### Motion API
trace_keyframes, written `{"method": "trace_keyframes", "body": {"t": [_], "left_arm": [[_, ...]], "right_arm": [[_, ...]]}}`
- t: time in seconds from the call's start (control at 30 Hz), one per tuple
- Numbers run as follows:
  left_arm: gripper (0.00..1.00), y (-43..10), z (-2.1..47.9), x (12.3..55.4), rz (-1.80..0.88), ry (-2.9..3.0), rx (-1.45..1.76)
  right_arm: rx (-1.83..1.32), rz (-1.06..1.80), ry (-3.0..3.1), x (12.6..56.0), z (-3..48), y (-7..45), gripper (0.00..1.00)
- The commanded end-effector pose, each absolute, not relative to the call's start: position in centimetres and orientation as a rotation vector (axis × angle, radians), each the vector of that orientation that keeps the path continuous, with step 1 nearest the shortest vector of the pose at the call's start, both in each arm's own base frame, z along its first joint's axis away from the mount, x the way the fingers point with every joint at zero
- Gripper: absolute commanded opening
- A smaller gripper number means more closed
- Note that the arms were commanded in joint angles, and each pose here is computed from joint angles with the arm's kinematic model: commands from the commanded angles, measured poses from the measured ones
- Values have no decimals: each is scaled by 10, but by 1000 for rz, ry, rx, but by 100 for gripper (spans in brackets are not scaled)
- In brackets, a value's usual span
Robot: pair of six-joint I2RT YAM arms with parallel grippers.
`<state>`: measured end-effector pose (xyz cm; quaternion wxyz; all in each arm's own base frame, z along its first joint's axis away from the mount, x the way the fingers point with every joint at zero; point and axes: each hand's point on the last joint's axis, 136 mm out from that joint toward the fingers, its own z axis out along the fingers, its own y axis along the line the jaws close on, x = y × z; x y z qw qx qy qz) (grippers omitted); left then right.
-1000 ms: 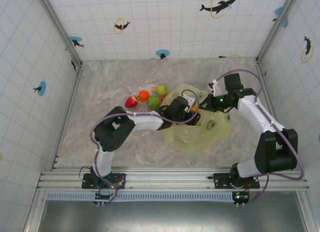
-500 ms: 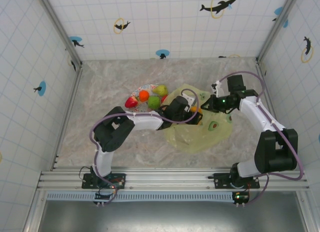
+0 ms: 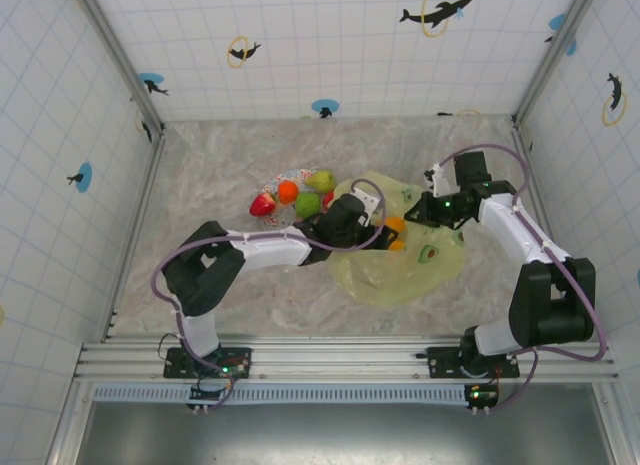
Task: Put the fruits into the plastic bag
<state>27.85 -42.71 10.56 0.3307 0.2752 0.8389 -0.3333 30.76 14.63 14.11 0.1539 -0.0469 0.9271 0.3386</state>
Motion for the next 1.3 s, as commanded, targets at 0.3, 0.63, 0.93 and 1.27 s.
{"method": "trace_keyframes", "body": {"t": [0.3,0.63,0.93,1.27], "left_arm": [[89,-369,147,214,-907,2117,940],[89,-309,189,226,-894,2071,807],[89,-199,202,305,-612,2150,218],[95,-116,137,368,-108,2392,36]], "right_arm": [[-154,789,2690,312,141,127,0],[-179,760,2711,315,135,132,0],[-186,761,2701,314,133,135,0],[-216,765,2694,315,134,141,0]]}}
